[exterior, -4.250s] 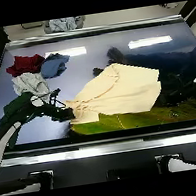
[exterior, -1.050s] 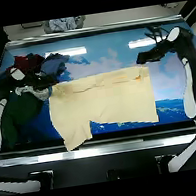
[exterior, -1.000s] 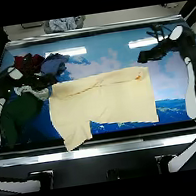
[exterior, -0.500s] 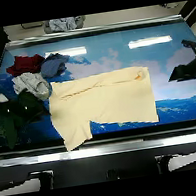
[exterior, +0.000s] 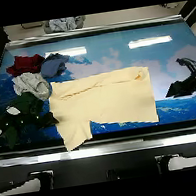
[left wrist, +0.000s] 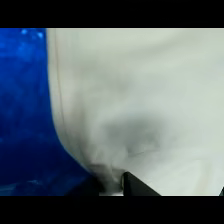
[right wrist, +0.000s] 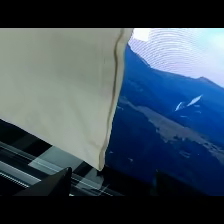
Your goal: Fold the shirts.
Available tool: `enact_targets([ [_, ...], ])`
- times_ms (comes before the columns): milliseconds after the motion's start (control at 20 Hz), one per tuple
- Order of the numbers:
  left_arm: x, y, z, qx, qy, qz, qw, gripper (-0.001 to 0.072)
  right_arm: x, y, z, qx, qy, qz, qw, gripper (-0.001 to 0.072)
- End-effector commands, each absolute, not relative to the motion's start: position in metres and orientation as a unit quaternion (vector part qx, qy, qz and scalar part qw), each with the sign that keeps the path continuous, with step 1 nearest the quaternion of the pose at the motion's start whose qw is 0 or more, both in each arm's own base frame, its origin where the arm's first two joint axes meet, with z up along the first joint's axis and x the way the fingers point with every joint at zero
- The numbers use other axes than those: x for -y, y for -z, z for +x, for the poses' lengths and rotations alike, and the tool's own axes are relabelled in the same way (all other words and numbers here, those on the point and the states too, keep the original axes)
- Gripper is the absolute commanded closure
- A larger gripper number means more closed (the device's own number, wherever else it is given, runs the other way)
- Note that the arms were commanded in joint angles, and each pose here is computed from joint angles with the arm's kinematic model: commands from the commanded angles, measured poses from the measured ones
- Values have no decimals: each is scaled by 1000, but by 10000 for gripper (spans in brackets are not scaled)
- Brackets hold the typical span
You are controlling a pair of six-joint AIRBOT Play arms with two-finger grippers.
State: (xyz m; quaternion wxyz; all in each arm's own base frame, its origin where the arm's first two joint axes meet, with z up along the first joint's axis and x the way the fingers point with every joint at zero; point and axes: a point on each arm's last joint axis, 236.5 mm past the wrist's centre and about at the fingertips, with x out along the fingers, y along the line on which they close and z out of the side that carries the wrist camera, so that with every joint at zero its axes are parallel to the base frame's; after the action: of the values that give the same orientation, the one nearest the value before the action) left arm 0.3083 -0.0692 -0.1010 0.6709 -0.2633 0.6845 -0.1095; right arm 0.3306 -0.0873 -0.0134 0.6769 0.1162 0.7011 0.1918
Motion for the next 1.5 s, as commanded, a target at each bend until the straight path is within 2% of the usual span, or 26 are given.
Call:
enact_targets([
  [0, 69, 109, 317, -674, 99, -262, 684, 639, 78, 39, 302, -716, -192, 118, 661, 78],
  [50, 69, 107, 318, -672, 100, -261, 685, 681, 69, 45, 294, -717, -197, 130, 656, 78],
  [350, 67, 93, 326, -655, 111, -248, 705, 682, 16, 88, 259, -709, -223, 214, 634, 79],
  [600, 67, 83, 329, -643, 113, -245, 717, 681, -1, 107, 258, -695, -206, 253, 640, 91],
  [650, 67, 82, 329, -643, 113, -245, 717, 682, -7, 110, 258, -699, -210, 242, 640, 125],
  [700, 67, 82, 329, -643, 113, -244, 717, 681, -13, 114, 260, -701, -214, 224, 643, 241],
  [750, 67, 82, 329, -642, 114, -244, 718, 682, -17, 115, 268, -697, -215, 209, 651, 525],
  [800, 66, 78, 331, -638, 114, -242, 722, 682, -20, 112, 275, -695, -214, 201, 656, 675],
  [900, 62, 54, 346, -614, 122, -231, 745, 683, -16, 90, 298, -669, -227, 170, 687, 677],
  [950, 59, 27, 360, -586, 129, -219, 769, 684, -11, 69, 313, -651, -232, 150, 708, 678],
  [1050, 54, -60, 392, -494, 145, -183, 837, 685, 8, -5, 356, -578, -231, 75, 779, 678],
  [1100, 52, -111, 403, -442, 150, -168, 868, 684, 16, -56, 378, -525, -218, 36, 822, 678],
  [1200, 52, -258, 403, -294, 151, -154, 931, 684, 29, -199, 406, -370, -172, -56, 911, 678],
  [1300, 54, -406, 365, -116, 154, -124, 973, 684, 32, -369, 384, -169, -92, -156, 969, 677],
  [1400, 55, -532, 291, 61, 147, -81, 984, 685, 28, -504, 309, 4, 2, -233, 972, 678],
  [1450, 61, -564, 256, 106, 151, -66, 981, 685, 23, -544, 268, 58, 37, -246, 967, 678],
])
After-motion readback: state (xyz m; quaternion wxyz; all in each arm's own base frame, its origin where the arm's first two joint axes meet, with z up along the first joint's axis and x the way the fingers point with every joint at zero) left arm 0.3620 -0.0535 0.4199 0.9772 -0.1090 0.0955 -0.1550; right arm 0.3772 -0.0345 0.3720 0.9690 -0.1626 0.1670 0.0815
